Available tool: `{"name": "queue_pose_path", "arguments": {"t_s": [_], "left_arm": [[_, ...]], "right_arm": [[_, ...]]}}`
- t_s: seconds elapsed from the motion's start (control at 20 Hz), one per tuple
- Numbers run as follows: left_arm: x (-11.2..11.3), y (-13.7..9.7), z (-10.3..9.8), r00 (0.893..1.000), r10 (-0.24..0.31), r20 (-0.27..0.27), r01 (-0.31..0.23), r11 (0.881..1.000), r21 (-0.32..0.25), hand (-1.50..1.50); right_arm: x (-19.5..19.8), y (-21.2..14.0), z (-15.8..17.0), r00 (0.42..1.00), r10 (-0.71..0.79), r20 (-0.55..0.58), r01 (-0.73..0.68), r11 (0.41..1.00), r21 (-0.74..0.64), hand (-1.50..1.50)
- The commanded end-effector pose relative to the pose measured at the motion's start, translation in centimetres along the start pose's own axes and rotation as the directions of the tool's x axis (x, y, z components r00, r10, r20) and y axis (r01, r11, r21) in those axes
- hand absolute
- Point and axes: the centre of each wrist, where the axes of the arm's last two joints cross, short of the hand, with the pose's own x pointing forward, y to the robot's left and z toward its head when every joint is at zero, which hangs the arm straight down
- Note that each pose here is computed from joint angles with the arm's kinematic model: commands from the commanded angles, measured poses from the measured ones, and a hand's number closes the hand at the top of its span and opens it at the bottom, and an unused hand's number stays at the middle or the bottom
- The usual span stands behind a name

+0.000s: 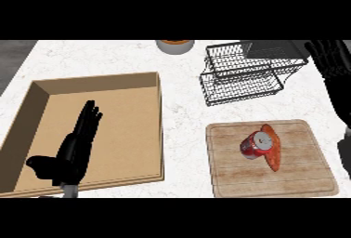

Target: Pick the sweet potato from the cutting board and place it in the tiered basket

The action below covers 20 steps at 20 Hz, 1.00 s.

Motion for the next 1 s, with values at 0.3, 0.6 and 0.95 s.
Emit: {"name": "queue_pose_path", "arguments": {"t_s": [0.3, 0.6, 0.95], "left_arm": [[0.5, 6.3, -0.6, 0.963, -0.267, -0.043, 0.27, 0.952, 0.142, 0.0], [3.3, 8.1, -2.7, 0.92, -0.391, -0.037, 0.393, 0.911, 0.127, 0.0], [2.5, 7.0, -3.9, 0.917, -0.398, -0.037, 0.4, 0.91, 0.112, 0.0]], "right_arm": [[-2.9, -5.2, 5.1, 0.966, -0.234, 0.108, 0.243, 0.686, -0.686, 1.5], [-8.8, -2.8, 15.9, 0.756, -0.245, -0.607, -0.348, 0.635, -0.69, -1.5], [-0.8, -5.0, 15.7, 0.594, -0.029, -0.804, -0.424, 0.838, -0.343, -1.5]]}}
